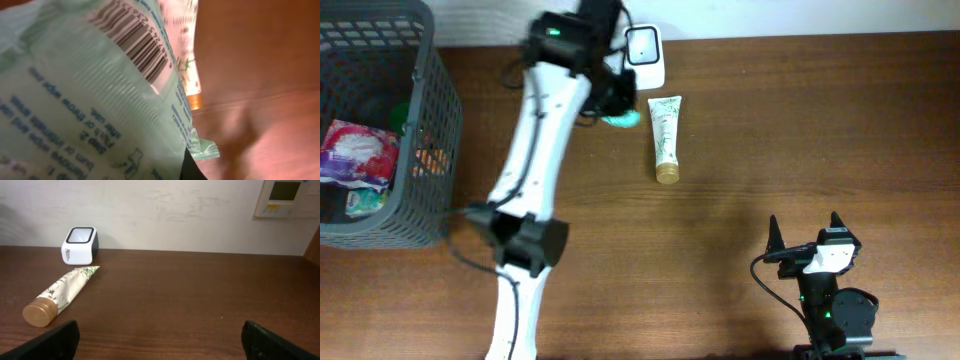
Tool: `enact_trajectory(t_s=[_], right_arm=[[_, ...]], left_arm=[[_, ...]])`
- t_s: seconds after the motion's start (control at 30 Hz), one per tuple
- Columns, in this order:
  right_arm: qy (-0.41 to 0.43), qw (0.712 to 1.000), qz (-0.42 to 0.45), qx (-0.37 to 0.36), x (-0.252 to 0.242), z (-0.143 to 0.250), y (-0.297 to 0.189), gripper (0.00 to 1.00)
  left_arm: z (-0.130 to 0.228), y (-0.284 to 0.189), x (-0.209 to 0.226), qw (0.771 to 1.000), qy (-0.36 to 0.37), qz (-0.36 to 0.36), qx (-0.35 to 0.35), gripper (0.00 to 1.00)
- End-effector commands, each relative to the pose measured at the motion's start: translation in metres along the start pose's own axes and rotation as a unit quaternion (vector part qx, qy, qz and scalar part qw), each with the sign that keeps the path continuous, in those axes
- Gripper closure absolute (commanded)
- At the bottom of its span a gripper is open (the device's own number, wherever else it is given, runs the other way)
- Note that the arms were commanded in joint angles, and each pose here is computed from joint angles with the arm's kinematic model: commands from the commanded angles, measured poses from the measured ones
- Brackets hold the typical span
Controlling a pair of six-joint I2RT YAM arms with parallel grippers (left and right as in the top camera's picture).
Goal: Scan the item barcode
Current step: 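Grasp the mint-green wet wipes pack in the basket and place it beside the tube, then grasp the red-purple tissue pack in the basket and place it left of the wipes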
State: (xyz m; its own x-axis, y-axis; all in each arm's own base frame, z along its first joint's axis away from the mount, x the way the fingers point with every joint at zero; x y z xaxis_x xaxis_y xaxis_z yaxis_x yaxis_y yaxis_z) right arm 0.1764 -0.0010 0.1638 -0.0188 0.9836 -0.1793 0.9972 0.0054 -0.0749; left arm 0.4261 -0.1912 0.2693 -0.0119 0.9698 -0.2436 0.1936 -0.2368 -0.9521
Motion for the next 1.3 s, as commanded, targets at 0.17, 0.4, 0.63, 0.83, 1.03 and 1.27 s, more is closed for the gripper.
enact_trajectory(t_s=[0.17,0.4,0.63,0.83,1.03,1.27], right_arm=[[0.005,1.0,-0.004,0.001,0.002,0.002,0.0,0.02],[0.005,1.0,-0.004,0.001,0.002,0.002,0.0,0.02],[0.005,1.0,-0.004,0.001,0.002,0.002,0.0,0.02],[0.005,1.0,-0.004,0.001,0.002,0.002,0.0,0.01],[0.005,1.0,-0.004,0.001,0.002,0.002,0.0,0.02],[0.005,1.0,-0.004,0.001,0.002,0.002,0.0,0.01]], left_arm=[[0.019,0.139,-0.016,0.988,0.078,-0.055,0.123,0.82],[-0.023,0.029,0.006,0.999,0.053,0.009,-0.011,0.0],[-0.002,-0.246,0.166,0.934,-0.105,0.009,-0.342,0.05],[0.027,-0.286,0.279,0.893,-0.241,-0.061,-0.376,0.1],[0.019,-0.261,0.312,0.892,-0.284,-0.121,-0.33,0.16],[0.006,-0.256,0.32,0.889,-0.28,-0.121,-0.341,0.22]])
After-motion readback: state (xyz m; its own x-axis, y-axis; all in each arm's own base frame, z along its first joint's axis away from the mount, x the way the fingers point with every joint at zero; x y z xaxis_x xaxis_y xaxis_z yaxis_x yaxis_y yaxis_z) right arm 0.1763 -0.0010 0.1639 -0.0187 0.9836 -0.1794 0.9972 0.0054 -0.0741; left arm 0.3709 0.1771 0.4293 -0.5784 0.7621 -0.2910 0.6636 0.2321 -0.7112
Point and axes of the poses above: each gripper's point midway between its finger pads, its own y axis out along the fingers, its own x axis along the line the jaws close on, z = x × y, the point moved 7 cm from there along -y, back along the fingers, and after that the axes turned 9 degrees about -y, right-handed, at the moved point
